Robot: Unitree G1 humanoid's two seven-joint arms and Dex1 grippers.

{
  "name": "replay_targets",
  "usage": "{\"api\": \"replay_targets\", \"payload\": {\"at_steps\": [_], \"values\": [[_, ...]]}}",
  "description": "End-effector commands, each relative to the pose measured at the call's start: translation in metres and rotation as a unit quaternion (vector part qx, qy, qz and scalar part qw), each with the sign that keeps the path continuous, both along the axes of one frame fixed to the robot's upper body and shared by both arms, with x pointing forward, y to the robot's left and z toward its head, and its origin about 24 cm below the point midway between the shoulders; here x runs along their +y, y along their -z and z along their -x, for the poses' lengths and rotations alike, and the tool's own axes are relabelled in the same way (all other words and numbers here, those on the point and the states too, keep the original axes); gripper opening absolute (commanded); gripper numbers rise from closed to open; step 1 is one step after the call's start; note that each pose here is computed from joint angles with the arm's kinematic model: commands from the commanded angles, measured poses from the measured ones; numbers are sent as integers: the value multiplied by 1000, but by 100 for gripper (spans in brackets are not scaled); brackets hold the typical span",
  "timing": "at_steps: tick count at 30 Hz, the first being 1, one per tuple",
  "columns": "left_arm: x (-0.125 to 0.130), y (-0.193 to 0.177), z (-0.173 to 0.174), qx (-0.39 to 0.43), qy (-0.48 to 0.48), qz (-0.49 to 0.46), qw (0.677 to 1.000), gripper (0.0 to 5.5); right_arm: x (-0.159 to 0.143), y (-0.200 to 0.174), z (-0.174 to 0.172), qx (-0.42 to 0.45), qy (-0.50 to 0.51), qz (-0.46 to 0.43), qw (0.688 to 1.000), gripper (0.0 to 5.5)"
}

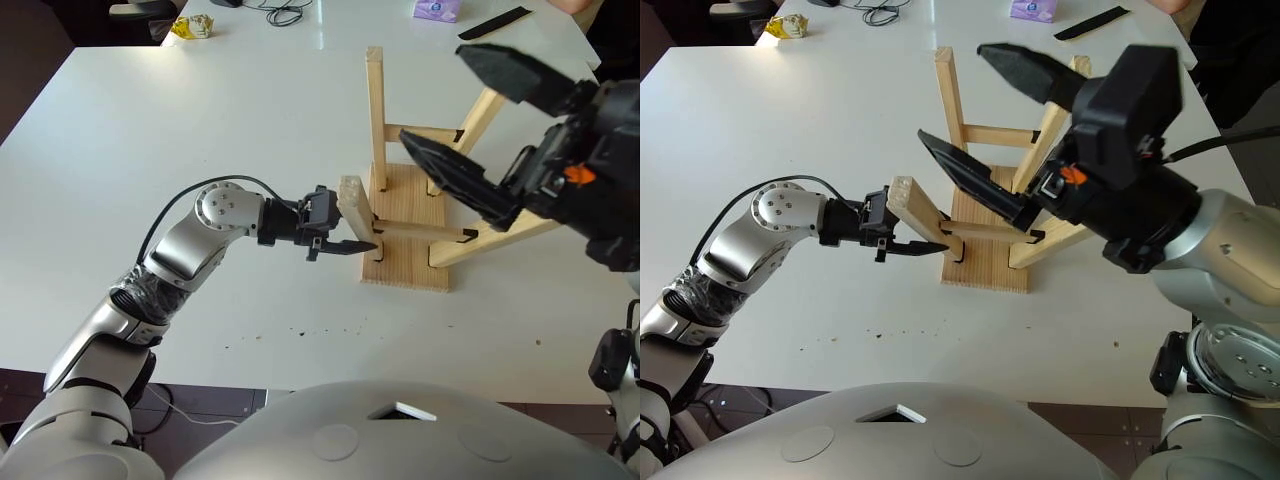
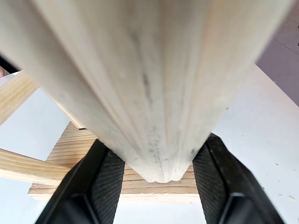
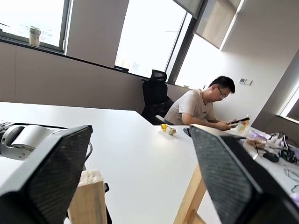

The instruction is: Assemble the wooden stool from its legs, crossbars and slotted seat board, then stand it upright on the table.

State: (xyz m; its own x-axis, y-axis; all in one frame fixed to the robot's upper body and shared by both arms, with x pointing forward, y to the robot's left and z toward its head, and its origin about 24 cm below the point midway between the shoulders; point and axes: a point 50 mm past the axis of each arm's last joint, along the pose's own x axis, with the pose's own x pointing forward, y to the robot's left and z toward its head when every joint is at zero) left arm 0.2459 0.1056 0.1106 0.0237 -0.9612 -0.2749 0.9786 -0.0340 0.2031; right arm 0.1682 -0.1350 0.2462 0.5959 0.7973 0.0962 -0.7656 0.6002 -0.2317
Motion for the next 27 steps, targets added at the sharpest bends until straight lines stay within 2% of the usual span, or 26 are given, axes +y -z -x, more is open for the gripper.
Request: {"api": "replay_targets", "payload": {"at_steps": [1,6,14,17,23,27], "values": [[41,67,6,74,-103,-202,971,207,6,38,-2,91,51,33,994,384],[38,65,3,68,-100,-201,972,207,14,60,-5,97,98,45,990,384],[36,64,2,66,-92,-205,972,207,19,74,-5,50,138,68,987,384],[37,63,3,67,-90,-206,972,207,21,89,-2,32,144,128,981,384],[36,63,2,66,-87,-207,972,207,23,141,4,69,131,213,966,384],[35,62,-1,63,-81,-210,972,207,28,142,4,69,133,184,972,384]]}}
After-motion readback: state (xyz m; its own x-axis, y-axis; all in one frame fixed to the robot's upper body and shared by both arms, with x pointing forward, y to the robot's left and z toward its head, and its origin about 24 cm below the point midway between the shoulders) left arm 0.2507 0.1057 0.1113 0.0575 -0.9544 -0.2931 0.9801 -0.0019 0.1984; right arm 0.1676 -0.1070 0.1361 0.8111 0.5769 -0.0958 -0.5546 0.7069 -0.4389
